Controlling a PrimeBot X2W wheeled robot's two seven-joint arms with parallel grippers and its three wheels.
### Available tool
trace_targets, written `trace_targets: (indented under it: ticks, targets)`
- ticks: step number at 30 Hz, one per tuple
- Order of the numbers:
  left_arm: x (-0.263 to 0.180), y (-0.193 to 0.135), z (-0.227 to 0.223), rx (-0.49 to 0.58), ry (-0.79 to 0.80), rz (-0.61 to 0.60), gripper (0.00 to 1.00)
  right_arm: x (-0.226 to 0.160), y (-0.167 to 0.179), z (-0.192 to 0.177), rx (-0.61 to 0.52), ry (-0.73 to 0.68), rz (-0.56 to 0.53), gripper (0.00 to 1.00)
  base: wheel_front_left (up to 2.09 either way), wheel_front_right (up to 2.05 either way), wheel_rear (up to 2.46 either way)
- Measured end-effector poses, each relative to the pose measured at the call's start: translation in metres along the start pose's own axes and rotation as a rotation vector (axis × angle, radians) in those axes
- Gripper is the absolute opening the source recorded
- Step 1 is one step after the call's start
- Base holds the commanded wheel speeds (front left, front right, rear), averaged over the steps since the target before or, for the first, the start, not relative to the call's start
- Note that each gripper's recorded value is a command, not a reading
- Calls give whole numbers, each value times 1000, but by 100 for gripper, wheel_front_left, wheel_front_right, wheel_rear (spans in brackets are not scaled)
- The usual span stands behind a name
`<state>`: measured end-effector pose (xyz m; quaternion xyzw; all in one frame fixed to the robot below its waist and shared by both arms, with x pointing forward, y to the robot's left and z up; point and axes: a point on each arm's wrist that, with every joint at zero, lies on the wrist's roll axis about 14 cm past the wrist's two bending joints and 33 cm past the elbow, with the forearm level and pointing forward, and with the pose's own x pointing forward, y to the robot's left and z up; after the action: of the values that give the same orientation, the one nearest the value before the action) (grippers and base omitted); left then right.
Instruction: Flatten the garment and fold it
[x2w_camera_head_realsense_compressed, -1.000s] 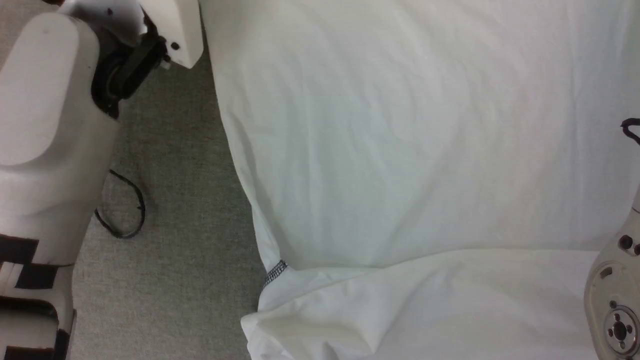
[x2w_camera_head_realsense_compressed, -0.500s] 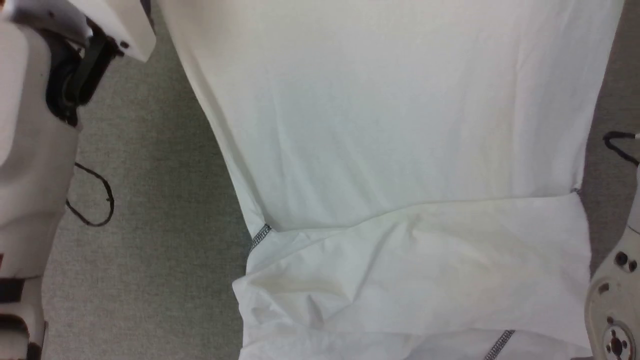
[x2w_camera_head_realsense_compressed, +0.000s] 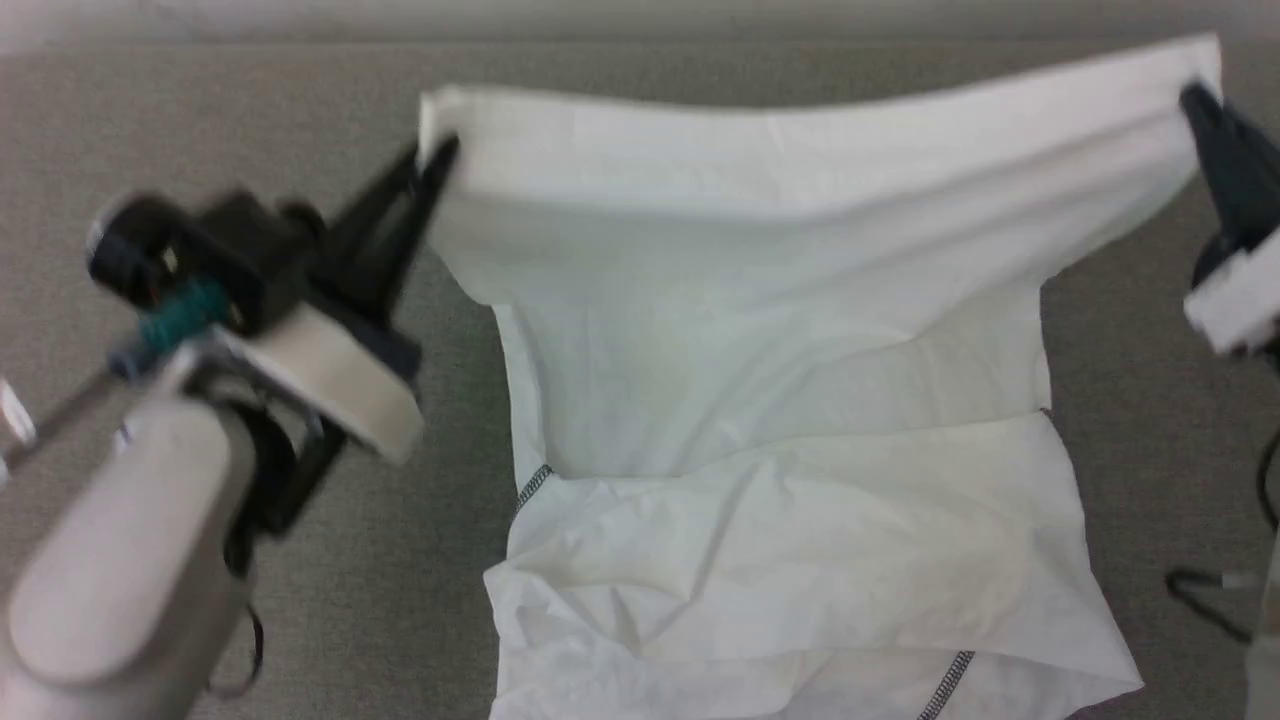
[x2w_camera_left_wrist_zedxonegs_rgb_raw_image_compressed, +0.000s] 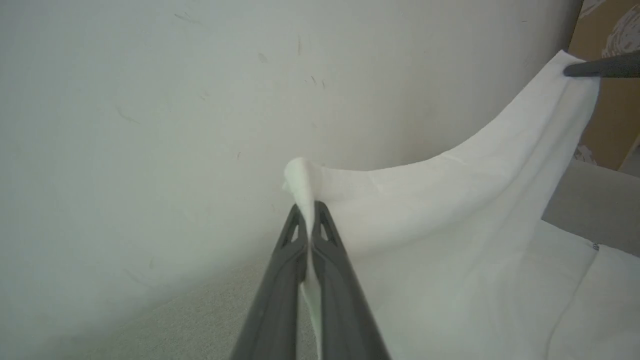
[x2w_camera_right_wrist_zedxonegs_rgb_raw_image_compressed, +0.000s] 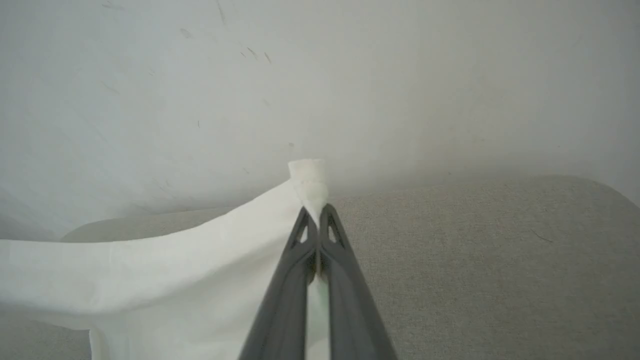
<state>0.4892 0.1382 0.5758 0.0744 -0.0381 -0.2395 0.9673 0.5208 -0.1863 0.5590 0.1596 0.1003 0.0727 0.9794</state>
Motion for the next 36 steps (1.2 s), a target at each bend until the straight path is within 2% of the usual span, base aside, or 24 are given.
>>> trace_targets:
  ticks: [6, 14, 20, 26, 35, 36]
  targets:
    - [-59, -47, -2, -51, -6, 1, 0, -60, -8, -13, 63, -23, -20, 0, 0, 0, 0]
    - [-119, -95, -14, -213, 53, 41, 0, -122, -16, -46, 168, 2, -48, 0, 0, 0, 0]
    - [-153, -116, -29, -367, 136, 57, 0, -161, -22, -86, 250, 100, -76, 0, 0, 0, 0]
    - [-172, -133, -55, -453, 245, 29, 0, -184, -27, -122, 267, 210, -116, 0, 0, 0, 0]
    - [-200, -157, -120, -541, 495, -12, 0, -189, -30, -151, 237, 312, -146, 0, 0, 0, 0]
    - [-203, -157, -124, -542, 511, -13, 0, -190, -31, -153, 232, 321, -151, 7, 0, 0, 0]
